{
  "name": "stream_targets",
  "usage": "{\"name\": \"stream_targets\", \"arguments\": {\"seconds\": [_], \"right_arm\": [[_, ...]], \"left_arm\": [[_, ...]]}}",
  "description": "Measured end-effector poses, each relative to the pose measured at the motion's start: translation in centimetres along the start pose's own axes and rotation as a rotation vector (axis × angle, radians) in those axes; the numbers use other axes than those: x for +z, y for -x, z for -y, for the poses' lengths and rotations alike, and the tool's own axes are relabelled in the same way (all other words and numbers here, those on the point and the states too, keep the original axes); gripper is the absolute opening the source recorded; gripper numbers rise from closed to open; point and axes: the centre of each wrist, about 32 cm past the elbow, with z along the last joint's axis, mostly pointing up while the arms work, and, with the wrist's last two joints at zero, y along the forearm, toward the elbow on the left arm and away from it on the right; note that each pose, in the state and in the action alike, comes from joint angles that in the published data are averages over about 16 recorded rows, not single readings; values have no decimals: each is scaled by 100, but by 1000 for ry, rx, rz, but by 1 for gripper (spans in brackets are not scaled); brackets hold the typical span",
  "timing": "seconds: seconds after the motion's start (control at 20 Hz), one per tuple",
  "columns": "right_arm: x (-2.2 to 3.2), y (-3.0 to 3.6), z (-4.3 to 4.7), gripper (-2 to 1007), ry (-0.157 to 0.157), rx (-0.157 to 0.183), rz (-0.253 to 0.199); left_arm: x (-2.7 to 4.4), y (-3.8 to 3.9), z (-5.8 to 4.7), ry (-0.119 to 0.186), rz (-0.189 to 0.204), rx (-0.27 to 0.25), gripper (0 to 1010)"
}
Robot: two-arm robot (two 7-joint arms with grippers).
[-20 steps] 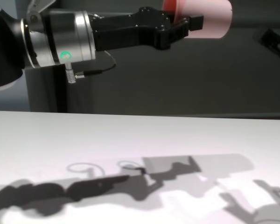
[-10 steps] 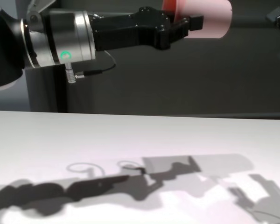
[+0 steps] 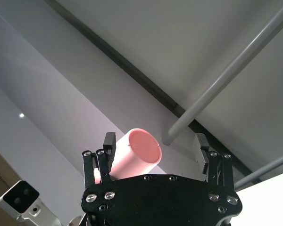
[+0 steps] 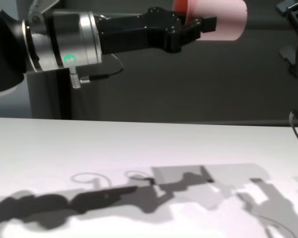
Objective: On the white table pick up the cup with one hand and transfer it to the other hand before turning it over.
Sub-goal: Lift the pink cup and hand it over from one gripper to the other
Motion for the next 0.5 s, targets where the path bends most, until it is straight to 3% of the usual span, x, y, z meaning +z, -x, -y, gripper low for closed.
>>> {"name": "stream_targets", "arguments": {"seconds": [0.5], "right_arm": [[-136,-119,-196,1002,-39,58,-81]], "left_arm": [[0,0,0,0,0,0,47]]}}
